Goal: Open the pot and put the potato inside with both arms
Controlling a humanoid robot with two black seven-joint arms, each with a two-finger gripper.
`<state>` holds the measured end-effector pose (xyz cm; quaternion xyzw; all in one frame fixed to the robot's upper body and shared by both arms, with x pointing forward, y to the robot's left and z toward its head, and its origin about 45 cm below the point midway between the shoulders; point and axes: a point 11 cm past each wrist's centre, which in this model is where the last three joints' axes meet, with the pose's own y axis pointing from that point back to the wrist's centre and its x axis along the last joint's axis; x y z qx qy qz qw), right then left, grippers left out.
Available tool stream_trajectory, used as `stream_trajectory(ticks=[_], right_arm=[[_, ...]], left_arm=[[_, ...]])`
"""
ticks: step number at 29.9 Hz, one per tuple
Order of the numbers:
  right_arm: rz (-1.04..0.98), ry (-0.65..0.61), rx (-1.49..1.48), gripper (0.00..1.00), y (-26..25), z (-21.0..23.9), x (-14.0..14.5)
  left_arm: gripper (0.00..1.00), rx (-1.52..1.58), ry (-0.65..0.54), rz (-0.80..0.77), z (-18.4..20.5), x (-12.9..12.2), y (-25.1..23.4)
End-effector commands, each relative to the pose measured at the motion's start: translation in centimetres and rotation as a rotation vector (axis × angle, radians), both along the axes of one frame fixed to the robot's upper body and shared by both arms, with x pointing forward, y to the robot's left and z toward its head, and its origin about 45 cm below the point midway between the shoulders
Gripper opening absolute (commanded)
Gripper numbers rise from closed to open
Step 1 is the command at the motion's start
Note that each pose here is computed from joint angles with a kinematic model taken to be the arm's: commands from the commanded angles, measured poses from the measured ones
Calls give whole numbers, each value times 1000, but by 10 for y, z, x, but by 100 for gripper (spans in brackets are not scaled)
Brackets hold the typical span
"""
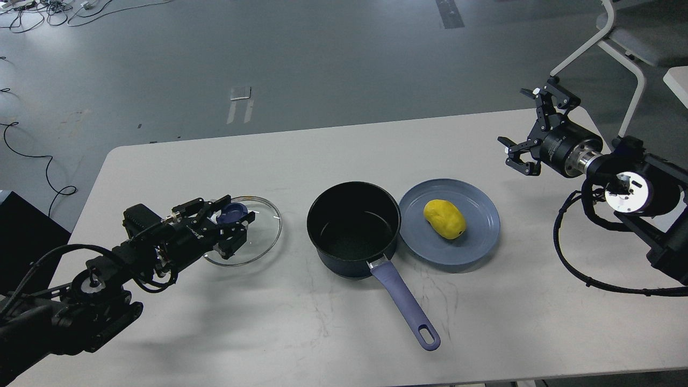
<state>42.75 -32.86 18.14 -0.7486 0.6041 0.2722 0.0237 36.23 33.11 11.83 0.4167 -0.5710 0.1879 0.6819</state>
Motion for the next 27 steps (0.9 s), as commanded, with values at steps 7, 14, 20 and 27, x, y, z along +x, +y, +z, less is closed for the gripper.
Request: stream_trajectory(ticks=[7, 14, 20, 27], right_arm=[[-3, 0, -2, 100, -1, 0, 0], [5, -5, -2, 100, 0, 2, 0], [137, -82, -169, 100, 18, 13, -2], [514, -321, -692, 100, 44, 35, -20]], left_arm=[[85, -30, 8, 45, -2, 1, 4], [97, -88, -10, 88, 9, 10, 3], [98, -419, -93, 263, 76, 58, -12], [98, -960, 100, 435, 146, 109, -38]])
